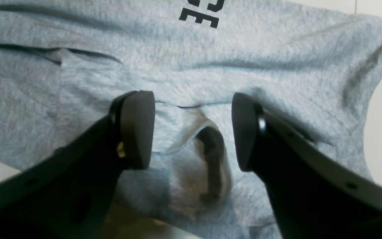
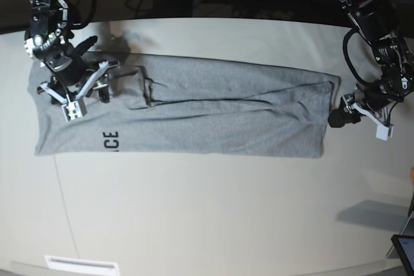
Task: Fold the T-shirt properly
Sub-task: 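Lower the left gripper to the strip's free end and grasp it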
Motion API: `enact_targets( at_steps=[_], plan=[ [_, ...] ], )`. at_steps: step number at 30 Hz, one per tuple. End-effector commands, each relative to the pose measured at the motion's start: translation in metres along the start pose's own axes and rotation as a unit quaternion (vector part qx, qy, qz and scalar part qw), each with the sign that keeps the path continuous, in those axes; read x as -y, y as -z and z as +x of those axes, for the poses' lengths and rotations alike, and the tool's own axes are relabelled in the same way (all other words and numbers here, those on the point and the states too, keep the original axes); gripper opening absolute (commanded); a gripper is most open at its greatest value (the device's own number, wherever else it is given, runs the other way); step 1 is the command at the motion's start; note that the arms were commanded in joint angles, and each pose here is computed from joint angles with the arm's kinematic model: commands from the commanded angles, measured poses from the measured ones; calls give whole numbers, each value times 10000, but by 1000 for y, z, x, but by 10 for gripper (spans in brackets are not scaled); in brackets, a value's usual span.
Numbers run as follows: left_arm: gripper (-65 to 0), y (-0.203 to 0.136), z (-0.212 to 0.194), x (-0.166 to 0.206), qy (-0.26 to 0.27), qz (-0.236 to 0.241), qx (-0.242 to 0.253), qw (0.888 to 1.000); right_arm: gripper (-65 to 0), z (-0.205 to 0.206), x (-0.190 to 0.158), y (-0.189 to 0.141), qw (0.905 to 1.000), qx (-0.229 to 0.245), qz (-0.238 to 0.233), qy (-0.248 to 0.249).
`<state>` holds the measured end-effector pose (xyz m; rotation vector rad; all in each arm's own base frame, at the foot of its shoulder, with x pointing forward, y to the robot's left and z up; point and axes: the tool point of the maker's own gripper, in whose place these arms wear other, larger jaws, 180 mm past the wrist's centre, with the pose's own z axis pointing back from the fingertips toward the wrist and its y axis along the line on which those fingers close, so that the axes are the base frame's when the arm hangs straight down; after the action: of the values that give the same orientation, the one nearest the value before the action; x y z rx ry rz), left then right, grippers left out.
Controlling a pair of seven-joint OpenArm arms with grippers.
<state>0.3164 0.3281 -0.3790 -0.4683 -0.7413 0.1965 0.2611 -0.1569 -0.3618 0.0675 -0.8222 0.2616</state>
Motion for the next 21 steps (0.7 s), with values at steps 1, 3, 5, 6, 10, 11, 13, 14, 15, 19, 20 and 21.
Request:
enact_targets(
  at_steps=[1,3,5,6,10,11,13,14,15,19,20,21],
  plan=[
    [-222,-5,27,4,138,-56,318,9994,-297,11,3,-3,9998,211,-25,-40],
    [-222,3,18,5,108,-108,134,9998,-297,11,3,-3,9998,211,-25,-40],
    [-222,10,12,9,128,-161,4,9998,-297,11,2,-3,9998,210,-17,-43],
    [-222,14,14,12,162,-200,30,9997,-297,11,2,-3,9998,210,-17,-43],
    [-222,26,2,19,177,-312,-163,9992,-297,11,2,-3,9998,203,-16,-42],
    [-223,29,-1,22,148,-345,-180,9991,-297,11,2,-3,9998,203,-16,-42],
    [-223,32,-4,25,122,-385,-189,9990,-297,11,2,-3,9998,203,-16,-42],
    [-223,33,-5,26,140,-400,-211,9989,-297,11,2,-3,9998,203,-16,-42],
    [-223,35,-6,28,139,-417,-224,9988,-297,11,2,-3,9998,203,-16,-42],
    [-223,40,-13,34,103,-495,-271,9983,-297,11,2,-3,9998,203,-16,-42],
    [-223,41,-13,35,91,-506,-266,9983,-297,11,2,-3,9998,203,-16,-42],
    [-223,41,-13,35,91,-506,-266,9983,-297,11,2,-3,9998,203,-16,-42]
  ],
)
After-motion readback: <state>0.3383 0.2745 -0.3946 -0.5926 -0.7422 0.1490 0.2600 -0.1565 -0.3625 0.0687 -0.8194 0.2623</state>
